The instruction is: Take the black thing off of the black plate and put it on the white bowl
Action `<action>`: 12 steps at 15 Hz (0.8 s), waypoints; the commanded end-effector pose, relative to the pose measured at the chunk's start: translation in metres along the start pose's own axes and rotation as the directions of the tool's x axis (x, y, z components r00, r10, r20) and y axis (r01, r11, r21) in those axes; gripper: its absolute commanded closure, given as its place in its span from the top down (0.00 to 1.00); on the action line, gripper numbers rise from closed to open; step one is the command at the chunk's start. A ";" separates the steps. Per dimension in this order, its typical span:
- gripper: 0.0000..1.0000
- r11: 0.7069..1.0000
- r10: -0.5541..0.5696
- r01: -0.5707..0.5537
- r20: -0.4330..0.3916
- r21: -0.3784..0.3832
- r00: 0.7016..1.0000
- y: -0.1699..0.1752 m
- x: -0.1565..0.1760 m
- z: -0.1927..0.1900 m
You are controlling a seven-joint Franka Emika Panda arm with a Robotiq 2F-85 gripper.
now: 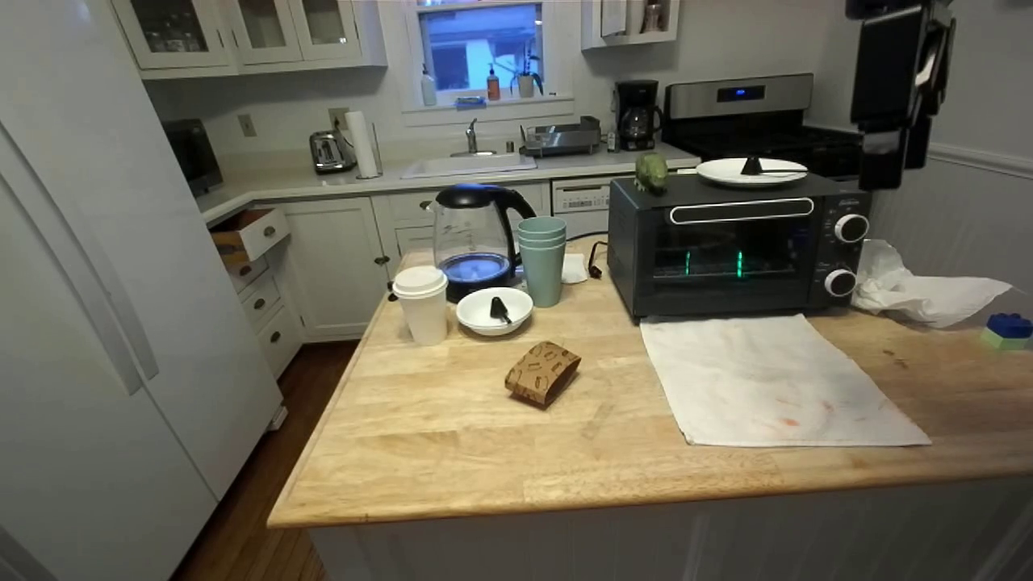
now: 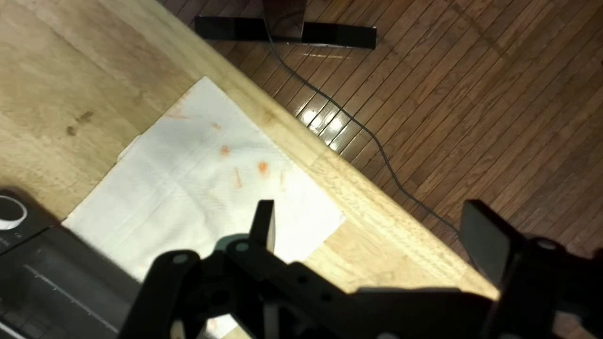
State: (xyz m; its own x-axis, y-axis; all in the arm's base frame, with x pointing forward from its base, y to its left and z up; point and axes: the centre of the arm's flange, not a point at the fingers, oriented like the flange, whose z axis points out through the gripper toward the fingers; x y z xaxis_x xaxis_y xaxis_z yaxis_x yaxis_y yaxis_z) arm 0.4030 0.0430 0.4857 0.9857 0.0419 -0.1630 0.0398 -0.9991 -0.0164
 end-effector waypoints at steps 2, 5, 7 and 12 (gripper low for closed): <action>1.00 1.000 -0.006 0.005 -0.043 -0.020 0.999 0.084 0.023 -0.036; 1.00 0.999 0.027 -0.030 -0.075 -0.042 0.997 0.133 0.026 -0.042; 1.00 0.996 0.083 -0.088 -0.139 -0.031 0.987 0.160 0.032 -0.043; 1.00 0.993 0.111 -0.115 -0.175 -0.012 0.978 0.168 0.027 -0.040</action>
State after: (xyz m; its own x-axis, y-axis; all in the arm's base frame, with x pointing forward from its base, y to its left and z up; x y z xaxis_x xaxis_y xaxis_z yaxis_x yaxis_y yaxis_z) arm 0.4427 -0.1241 0.5177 0.9973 -0.0720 0.0113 -0.0721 -0.9973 0.0144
